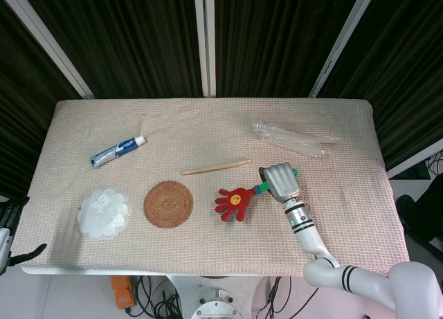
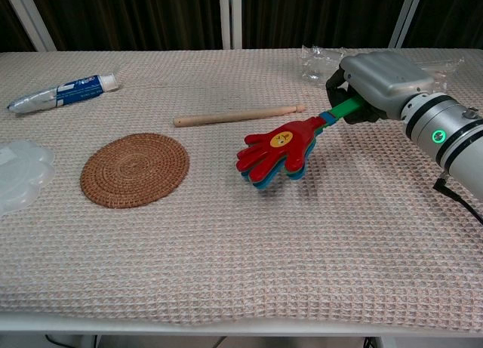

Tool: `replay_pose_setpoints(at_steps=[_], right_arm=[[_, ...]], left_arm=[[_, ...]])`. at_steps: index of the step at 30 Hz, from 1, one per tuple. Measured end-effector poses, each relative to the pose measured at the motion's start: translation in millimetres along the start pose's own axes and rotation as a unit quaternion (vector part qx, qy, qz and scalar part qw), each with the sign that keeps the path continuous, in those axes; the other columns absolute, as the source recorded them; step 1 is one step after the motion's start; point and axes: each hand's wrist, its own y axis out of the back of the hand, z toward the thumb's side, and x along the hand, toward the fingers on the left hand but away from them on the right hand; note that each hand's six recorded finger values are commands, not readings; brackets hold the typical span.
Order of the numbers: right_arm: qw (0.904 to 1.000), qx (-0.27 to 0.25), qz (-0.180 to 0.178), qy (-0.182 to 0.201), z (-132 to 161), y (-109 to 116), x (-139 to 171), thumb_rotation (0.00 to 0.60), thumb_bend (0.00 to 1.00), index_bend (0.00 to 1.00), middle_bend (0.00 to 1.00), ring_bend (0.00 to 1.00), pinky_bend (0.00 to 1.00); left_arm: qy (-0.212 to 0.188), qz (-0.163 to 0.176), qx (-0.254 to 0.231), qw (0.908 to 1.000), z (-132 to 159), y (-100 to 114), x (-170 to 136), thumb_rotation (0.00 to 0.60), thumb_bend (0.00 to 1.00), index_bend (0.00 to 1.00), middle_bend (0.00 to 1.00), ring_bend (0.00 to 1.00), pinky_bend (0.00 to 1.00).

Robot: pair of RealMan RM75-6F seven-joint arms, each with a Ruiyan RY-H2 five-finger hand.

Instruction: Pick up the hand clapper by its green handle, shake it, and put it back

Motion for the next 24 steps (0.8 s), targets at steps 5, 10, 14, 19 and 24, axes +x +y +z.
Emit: replay_pose_setpoints(at_steps=[5,10,14,19,24], right_arm=[[0.9975,-0.007,0.068,0.015,0,2,9,0.6,0.0,0.0,0.0,0.0,0.03],[0.9935,-0.013,0.112,0.013,-10,19,22,0.6,0.0,0.0,0.0,0.0,0.0],[0.9927,-0.012,0.12,0.005,-27,40,37,0.6,0.01,0.0,0.0,0.0,0.0],[0.9958,0.001,0.089,-0.021,-62,68,67,0.6,0.08,0.0,0.0,0.0,0.0],[0.9979,0.032,0.019,-0.053,-99,83,112,0.6,0.16,0.0,0.0,0.0,0.0]], left_arm=[[-0.003,0.0,0.0,1.0,2,0,2,0.6,0.12,0.04,0.03,0.0,0.04],[-0.005,-0.001,0.002,1.0,4,0,2,0.6,0.12,0.04,0.03,0.0,0.04],[-0.003,0.0,0.003,1.0,4,0,3,0.6,0.12,0.04,0.03,0.0,0.04],[-0.004,0.001,0.009,1.0,5,0,4,0.6,0.12,0.04,0.03,0.0,0.04],[-0.002,0.002,0.023,0.9997,7,0,6,0.6,0.12,0.04,0.03,0.0,0.04]])
